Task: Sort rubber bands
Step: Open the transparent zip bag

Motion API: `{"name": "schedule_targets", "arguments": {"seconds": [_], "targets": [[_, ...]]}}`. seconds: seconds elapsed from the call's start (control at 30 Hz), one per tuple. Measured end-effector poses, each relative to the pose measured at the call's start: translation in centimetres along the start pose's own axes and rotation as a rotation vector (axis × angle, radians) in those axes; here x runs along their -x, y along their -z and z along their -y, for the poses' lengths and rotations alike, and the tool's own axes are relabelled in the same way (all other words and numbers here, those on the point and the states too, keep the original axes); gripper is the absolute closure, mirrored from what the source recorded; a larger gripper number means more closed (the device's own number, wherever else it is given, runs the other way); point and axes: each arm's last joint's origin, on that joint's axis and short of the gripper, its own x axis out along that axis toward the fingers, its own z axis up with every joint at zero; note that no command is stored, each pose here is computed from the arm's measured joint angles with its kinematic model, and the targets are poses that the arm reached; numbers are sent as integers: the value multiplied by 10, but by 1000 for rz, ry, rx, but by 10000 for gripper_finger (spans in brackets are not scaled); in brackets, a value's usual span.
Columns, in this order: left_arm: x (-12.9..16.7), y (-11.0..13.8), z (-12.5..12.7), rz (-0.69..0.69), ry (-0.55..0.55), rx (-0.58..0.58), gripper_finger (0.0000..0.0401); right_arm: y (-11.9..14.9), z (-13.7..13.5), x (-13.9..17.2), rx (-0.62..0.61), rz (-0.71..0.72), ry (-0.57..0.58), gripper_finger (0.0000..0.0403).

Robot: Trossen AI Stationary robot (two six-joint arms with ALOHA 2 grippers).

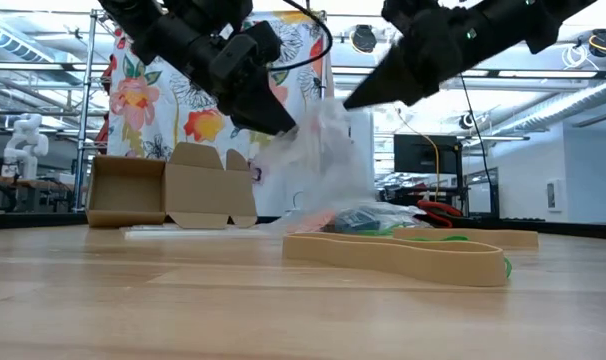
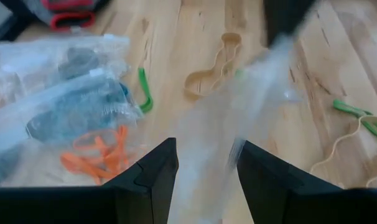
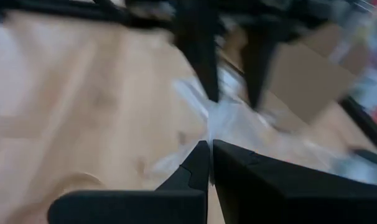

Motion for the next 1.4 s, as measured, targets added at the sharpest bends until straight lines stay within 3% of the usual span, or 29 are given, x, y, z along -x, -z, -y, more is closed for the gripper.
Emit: {"name": "schedule_targets", "arguments": {"seconds": [0.07,0.33,0.6,0.73,0.9,1.0,1.17,1.4], "targets": [[0,-2,0,22,-1,-20,237,-3,1,-1,-17,33,-57,403],[0,-3,-1,31,-44,-44,237,3,2,-2,-112,-36,-107,403],[0,3,0,-28,4,-48,241,-8,4,-2,-61,78,-120,403],[0,5,0,-51,4,-43,284,-7,9,-4,-103,62,-136,403],[0,4,0,-45,1,-48,382,0,9,-4,-151,-10,-158,403],[0,5,-3,-55,-19,-33,391,2,10,-4,-149,-24,-137,399],[1,12,-11,-120,-64,94,397,1,13,-5,-137,-26,-100,366],[4,15,-19,-204,-109,233,398,-24,21,-11,-64,34,-70,301]]}}
